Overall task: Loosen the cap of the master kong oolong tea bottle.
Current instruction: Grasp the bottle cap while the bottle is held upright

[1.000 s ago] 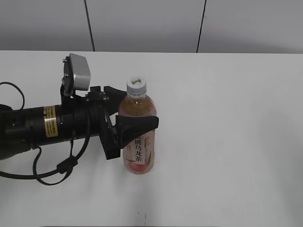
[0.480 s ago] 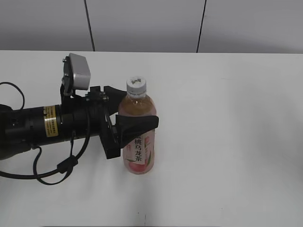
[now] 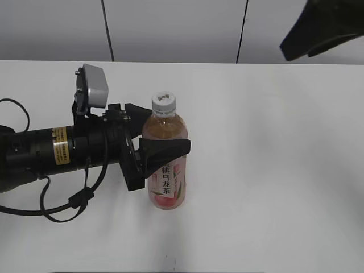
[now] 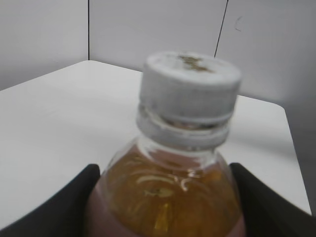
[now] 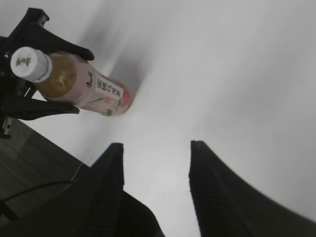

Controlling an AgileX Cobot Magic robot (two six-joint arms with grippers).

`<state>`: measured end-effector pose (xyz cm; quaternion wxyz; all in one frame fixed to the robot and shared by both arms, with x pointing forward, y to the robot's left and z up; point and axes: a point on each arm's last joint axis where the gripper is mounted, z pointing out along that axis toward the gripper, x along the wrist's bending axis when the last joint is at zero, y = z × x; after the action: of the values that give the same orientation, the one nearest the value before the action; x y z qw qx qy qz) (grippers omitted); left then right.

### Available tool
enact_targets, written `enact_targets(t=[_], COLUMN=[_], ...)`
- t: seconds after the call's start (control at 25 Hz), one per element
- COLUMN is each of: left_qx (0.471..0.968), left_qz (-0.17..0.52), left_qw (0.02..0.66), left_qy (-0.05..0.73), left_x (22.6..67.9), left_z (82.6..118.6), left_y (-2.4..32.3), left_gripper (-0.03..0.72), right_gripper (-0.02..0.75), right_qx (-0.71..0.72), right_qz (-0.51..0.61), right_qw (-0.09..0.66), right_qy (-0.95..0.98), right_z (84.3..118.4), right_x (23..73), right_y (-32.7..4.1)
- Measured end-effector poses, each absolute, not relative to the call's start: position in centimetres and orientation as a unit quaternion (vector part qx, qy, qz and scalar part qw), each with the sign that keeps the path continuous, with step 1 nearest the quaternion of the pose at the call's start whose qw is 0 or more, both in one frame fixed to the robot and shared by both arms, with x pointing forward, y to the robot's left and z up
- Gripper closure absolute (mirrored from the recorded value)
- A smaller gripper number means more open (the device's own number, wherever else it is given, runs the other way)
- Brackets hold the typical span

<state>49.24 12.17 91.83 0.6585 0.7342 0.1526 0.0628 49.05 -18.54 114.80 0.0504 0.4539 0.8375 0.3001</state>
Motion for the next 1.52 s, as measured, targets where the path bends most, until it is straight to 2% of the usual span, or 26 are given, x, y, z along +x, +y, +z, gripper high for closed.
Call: enact_targets(t=[0.24,0.44,0.88,1.2,1.52], left_qx=[0.734,0.734,0.734,0.734,0.734], left_qz=[0.063,0.063,0.062,0.063,0.063], left_qw=[0.659,0.659,0.659,0.659,0.659], left_qy=[0.153,0.153,0.153,0.154,0.154], left_x=[49.2,49.2,49.2,49.2,49.2], left_z=[91.8,91.8,91.8,91.8,91.8], left_y=[12.2,12.2,12.1,12.2,12.2], left_gripper=[0.232,0.232,0.232,0.232,0.232], right_gripper=[0.402,0.402,0.402,0.402,0.402], right_qx=[0.405,0.402,0.398,0.434,0.435], right_qz=[0.24,0.247,0.249,0.201,0.173], right_qw=[0.054,0.061,0.021,0.037,0.041], right_qy=[0.881,0.88,0.883,0.877,0.883], right_z=[114.4,114.9,114.4,111.7,109.6], right_x=[51.7,53.1,50.1,48.7,49.4], right_y=[-14.0,-9.8,-3.4,0.0,0.9])
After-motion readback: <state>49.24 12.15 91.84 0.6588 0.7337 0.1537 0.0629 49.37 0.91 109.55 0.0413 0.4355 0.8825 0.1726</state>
